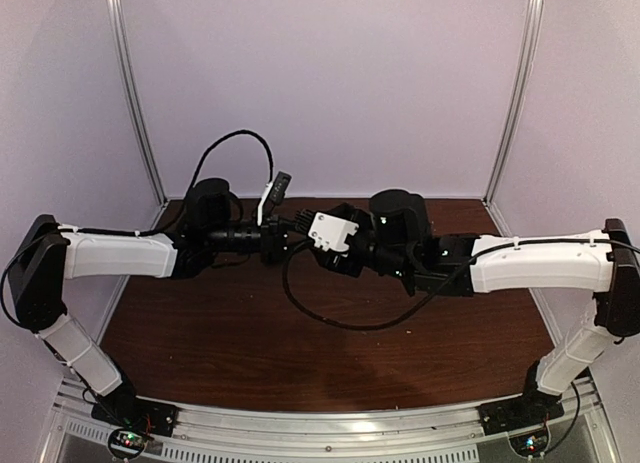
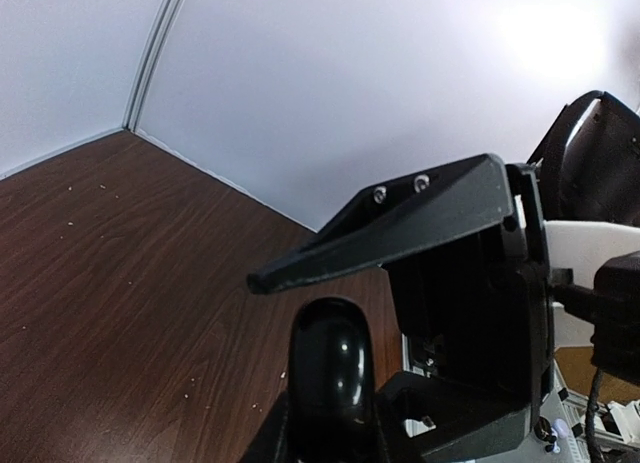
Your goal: Insert the wireless bluetooth earbuds into the charging case
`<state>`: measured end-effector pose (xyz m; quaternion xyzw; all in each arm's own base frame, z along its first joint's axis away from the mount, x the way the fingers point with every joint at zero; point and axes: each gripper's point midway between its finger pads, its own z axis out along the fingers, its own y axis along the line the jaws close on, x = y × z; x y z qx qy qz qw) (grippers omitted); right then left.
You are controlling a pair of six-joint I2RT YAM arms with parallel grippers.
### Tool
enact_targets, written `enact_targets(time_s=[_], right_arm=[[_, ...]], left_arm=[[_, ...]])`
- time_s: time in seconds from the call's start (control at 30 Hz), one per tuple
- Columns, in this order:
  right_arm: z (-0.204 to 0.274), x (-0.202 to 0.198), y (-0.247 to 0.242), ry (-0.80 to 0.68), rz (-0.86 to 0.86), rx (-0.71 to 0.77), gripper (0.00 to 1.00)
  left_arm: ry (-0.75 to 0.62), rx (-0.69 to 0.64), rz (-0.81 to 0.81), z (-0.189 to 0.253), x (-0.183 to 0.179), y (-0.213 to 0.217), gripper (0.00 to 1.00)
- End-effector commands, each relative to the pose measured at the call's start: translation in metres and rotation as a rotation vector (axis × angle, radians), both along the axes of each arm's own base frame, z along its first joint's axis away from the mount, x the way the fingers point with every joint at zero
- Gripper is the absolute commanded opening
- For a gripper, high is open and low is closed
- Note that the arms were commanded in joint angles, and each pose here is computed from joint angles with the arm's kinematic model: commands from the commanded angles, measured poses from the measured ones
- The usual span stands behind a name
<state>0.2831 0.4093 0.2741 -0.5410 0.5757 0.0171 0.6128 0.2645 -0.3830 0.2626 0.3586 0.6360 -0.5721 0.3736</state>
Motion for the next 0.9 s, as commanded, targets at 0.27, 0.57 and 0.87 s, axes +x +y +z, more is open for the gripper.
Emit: enact_targets(time_s=[0.27, 0.57, 0.87], right_arm=[[0.015, -0.001, 0.007, -0.024, 0.008, 0.018, 0.37], [0.011, 0.005, 0.004, -0.002, -0.011, 0.033, 0.33], [-0.009, 0.040, -0.018, 0.158, -0.021, 0.139, 0.33]], left_arm=[[-0.020, 0.006, 0.035, 0.004, 0.007, 0.002, 0.00], [-0.030, 0.015, 0.085, 0.007, 0.014, 0.007, 0.31], [-0.066, 0.015, 0.368, 0.017, 0.052, 0.067, 0.96]])
